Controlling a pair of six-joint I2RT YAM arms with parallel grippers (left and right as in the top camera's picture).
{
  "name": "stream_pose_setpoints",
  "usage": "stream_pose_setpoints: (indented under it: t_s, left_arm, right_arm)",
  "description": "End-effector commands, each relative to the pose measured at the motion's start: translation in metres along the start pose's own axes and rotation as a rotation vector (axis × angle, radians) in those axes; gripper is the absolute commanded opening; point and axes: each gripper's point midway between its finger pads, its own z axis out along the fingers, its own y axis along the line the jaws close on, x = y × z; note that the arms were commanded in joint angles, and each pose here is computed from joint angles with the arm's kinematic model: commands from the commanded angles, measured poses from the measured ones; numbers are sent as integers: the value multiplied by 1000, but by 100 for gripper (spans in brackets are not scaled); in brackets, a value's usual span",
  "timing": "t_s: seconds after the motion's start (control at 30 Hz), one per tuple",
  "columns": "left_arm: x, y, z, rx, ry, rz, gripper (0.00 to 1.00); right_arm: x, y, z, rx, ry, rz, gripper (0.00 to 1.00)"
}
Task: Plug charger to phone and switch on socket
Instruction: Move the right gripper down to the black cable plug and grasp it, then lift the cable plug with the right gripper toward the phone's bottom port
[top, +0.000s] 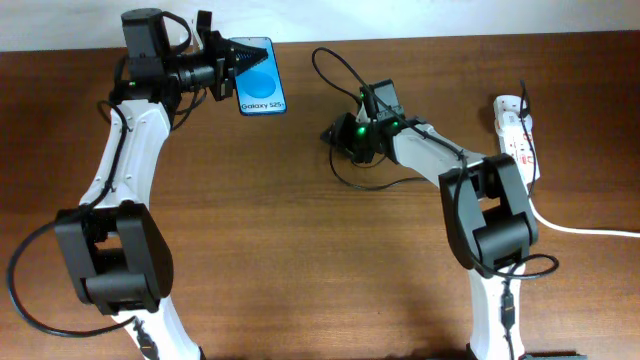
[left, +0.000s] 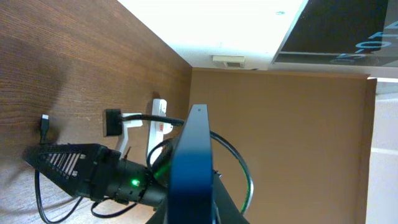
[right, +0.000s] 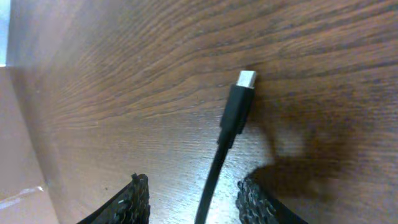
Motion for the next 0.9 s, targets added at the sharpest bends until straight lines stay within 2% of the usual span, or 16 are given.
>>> stream_pose_setpoints:
  t_s: [0.0, 0.17, 0.23, 0.27, 0.3, 0.4, 0.53, 0.63, 0.7, 0.83, 0.87]
  left_arm:
    - [6, -6, -1, 14, 17, 15, 0]
    - [7, -7, -1, 17, 23, 15, 0]
    - [7, -7, -1, 17, 23, 15, 0]
    - [7, -7, -1, 19, 26, 15, 0]
    - [9, -8, -1, 24, 34, 15, 0]
    - [12, -10, -2, 37, 55, 16, 0]
    - [14, -12, -2, 47, 67, 39, 0]
    - [22, -27, -6, 117, 130, 107, 0]
    - [22, -37, -15, 164, 152, 168, 0]
    - [21, -37, -20, 172, 159, 168, 0]
    - [21, -36, -19, 169, 154, 167, 0]
  right_arm:
    - [-5, -2, 11, -22, -2, -5, 47]
    - [-10, -4, 10, -32, -10, -27, 33]
    - [-12, -4, 7, -52, 0, -58, 22]
    - [-11, -1, 4, -81, 23, -91, 11]
    - [-9, 4, -3, -121, 51, -138, 5]
    - [2, 27, -42, -185, 105, -310, 4]
    - [48, 66, -123, -252, 193, -609, 4]
    - [79, 71, -166, -251, 244, -746, 4]
    - [98, 69, -177, -280, 309, -767, 4]
    - [139, 99, -191, -504, 435, -711, 5]
    - [145, 107, -188, -510, 451, -682, 5]
